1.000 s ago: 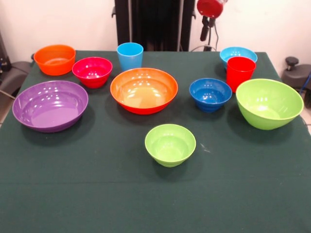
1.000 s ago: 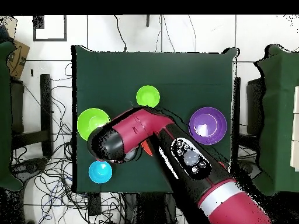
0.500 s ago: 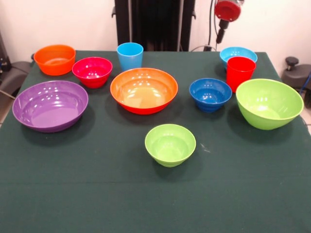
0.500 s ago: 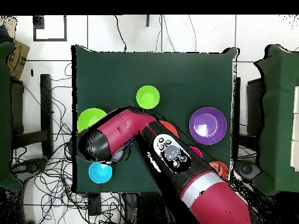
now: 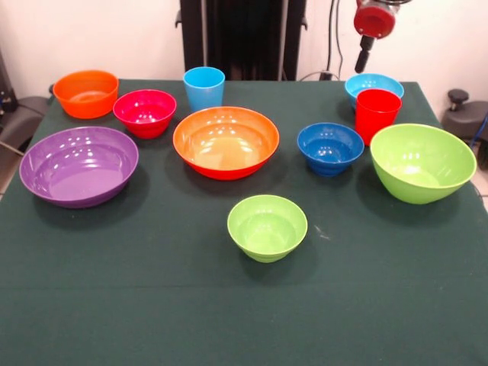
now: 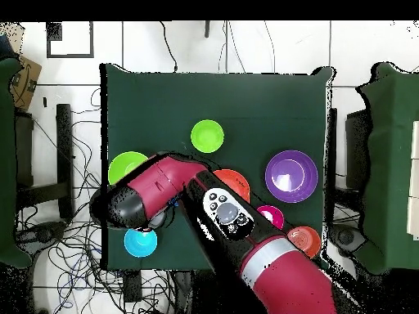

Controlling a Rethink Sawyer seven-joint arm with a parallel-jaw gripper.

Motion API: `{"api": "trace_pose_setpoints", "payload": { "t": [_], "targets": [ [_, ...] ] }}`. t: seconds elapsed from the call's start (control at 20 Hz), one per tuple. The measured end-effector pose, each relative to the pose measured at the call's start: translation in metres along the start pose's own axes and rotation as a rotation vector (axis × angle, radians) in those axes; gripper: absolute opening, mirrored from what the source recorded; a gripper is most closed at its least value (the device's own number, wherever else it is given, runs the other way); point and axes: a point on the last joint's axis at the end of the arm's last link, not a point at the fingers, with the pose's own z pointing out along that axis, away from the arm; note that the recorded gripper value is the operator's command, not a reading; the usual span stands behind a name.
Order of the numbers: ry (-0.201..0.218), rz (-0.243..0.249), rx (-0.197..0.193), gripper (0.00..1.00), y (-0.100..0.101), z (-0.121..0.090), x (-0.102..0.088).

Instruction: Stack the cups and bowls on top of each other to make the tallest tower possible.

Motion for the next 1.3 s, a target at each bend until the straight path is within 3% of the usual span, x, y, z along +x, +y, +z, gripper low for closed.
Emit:
{"api": "trace_pose_setpoints", "payload": {
  "t": [0.65,0.8,1.0,1.3],
  "targets": [
    [-0.013,0.027,0.015,1.0,-0.007,0.004,0.007],
    [-0.06,0.037,0.048,1.0,-0.014,0.002,0.005],
    [-0.161,0.065,0.1,1.0,-0.025,-0.003,-0.004],
    [-0.3,0.179,0.157,1.0,-0.041,-0.017,-0.015]
  ]
}}
